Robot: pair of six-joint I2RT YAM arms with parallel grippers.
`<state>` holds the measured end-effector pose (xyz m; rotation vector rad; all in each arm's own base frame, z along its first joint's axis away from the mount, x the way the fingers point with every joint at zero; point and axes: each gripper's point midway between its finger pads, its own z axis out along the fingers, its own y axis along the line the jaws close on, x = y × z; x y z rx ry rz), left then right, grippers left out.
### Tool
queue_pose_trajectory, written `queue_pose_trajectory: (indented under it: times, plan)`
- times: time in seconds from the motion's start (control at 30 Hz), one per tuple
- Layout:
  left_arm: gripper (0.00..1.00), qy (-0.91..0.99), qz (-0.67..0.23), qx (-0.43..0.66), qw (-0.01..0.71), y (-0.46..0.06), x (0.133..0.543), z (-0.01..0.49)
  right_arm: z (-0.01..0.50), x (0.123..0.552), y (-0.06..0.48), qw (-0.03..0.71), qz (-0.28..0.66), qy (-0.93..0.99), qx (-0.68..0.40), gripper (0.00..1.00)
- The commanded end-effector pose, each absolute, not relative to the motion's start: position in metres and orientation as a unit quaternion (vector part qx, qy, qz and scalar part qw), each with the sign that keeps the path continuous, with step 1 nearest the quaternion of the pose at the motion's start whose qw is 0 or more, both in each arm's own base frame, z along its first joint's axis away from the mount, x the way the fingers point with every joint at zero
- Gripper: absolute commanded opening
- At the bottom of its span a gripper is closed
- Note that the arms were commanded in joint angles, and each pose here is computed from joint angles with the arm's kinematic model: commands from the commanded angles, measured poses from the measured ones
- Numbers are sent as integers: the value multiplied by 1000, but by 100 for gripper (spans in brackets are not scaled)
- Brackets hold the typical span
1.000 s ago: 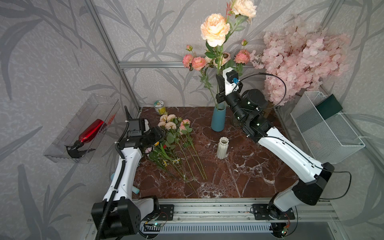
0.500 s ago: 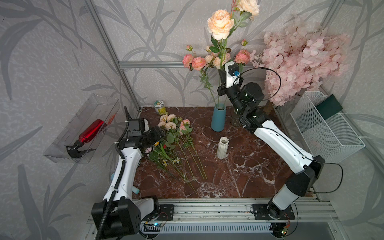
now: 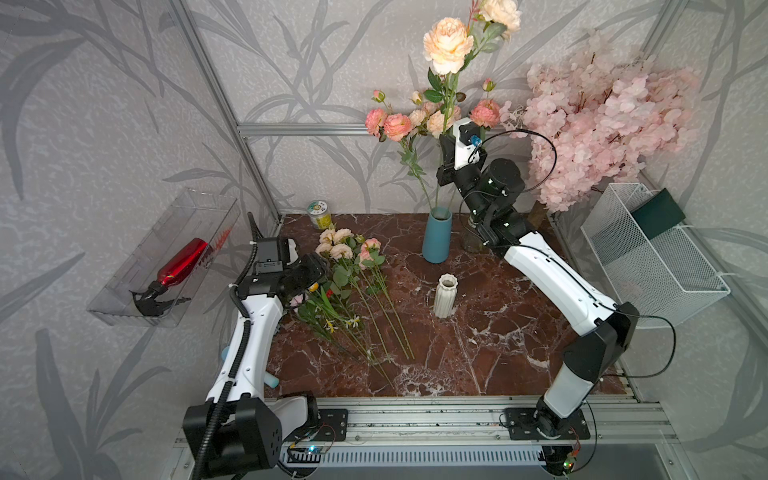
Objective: Place the pink flowers into the vase
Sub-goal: Place the flower in the vase.
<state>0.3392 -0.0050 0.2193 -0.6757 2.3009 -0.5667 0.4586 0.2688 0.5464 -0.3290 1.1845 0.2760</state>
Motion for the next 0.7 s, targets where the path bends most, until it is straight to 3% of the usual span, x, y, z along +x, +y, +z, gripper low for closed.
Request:
queue_pose_trajectory:
  times: [0.0,0.67]
  plan:
    - [67,881,-216,-258,331,-3,339,215,559,458,266,818,141,539,-145,0]
    - [67,882,-218,-259,329,-2,339,214,551,473,259,809,145,553,-137,0]
